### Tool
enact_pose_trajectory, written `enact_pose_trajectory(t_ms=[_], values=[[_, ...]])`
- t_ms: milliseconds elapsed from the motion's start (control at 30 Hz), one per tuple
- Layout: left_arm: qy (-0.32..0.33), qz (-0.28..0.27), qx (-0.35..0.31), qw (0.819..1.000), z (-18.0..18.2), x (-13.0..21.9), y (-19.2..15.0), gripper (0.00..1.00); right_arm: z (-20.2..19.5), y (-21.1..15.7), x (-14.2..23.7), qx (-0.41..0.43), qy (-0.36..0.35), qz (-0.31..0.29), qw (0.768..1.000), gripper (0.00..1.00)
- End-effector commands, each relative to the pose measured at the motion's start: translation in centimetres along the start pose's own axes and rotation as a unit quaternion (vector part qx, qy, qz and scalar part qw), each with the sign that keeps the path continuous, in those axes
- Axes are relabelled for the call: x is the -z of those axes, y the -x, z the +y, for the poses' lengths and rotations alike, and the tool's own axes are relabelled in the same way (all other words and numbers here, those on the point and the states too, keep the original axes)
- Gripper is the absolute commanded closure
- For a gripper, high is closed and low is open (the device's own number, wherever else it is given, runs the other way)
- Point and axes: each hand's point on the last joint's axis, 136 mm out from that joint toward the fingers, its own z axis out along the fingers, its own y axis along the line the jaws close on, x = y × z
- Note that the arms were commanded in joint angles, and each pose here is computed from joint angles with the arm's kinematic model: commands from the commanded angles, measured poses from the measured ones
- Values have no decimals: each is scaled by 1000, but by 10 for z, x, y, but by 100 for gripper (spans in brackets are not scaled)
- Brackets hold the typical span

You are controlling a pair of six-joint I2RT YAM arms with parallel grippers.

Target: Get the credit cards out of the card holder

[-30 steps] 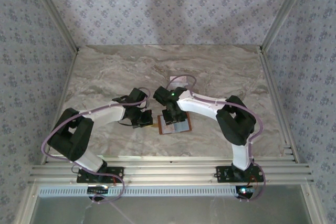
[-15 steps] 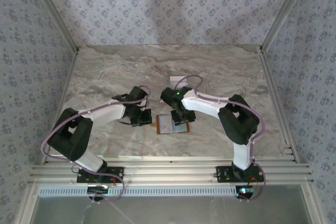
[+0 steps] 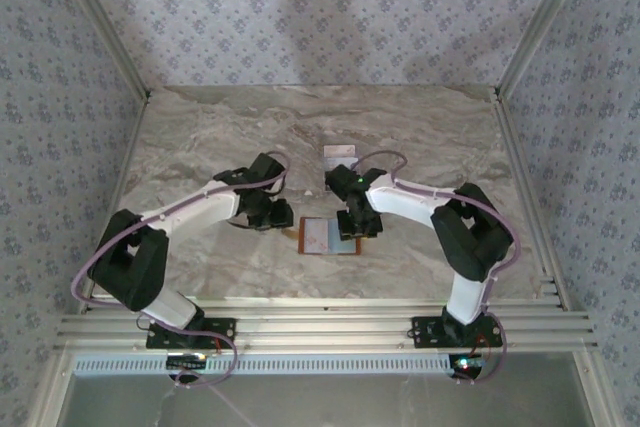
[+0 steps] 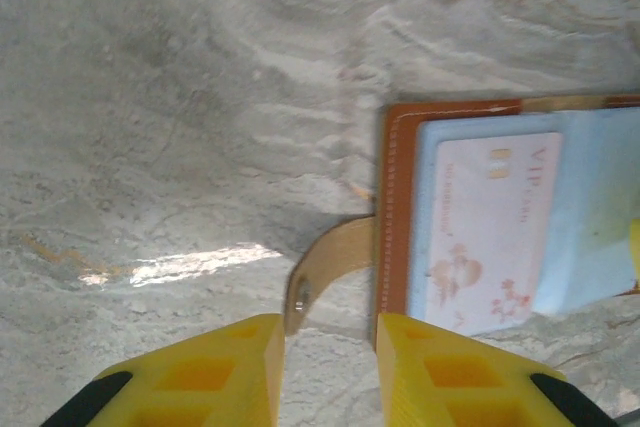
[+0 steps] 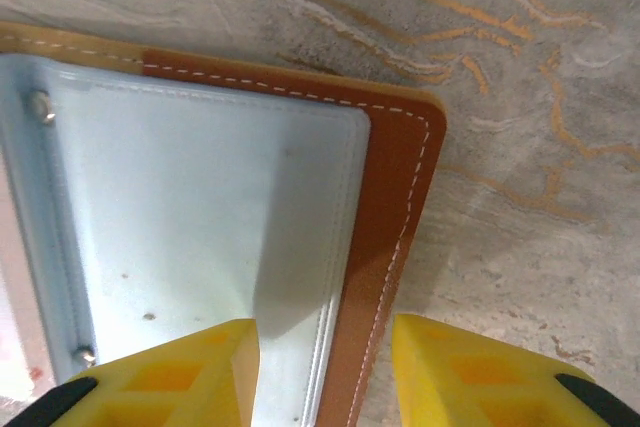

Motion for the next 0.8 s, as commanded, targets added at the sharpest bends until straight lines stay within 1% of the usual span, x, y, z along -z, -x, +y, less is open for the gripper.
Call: enact_pose_trajectory(t_ms=[0,167,267,300,367,467,567,767], values=[[13,-5,-28,1000,-13,17,1,69,-1,1,18,5,8,-18,1000,58],[10,-1,-48,999,-34,11,6,70,-1,3,31,1,16,-34,999,59],[2,14,-50,999,-40,-3,6,72,7,4,36,-6,45,-39,998,60],[-8,10,-52,999,-45,-9,11,72,10,5,37,-10,58,-40,998,60],[-15,21,-51,998,-48,-21,10,73,17,4,36,-13,85,-38,996,61],[-22,38,-47,998,-47,-39,6,73,28,6,32,-30,127,-34,991,63],[-25,53,-38,998,-42,-53,0,75,36,7,26,-37,152,-30,987,66],[-18,71,-25,997,-29,-67,-15,78,48,10,17,-47,191,-20,980,70]])
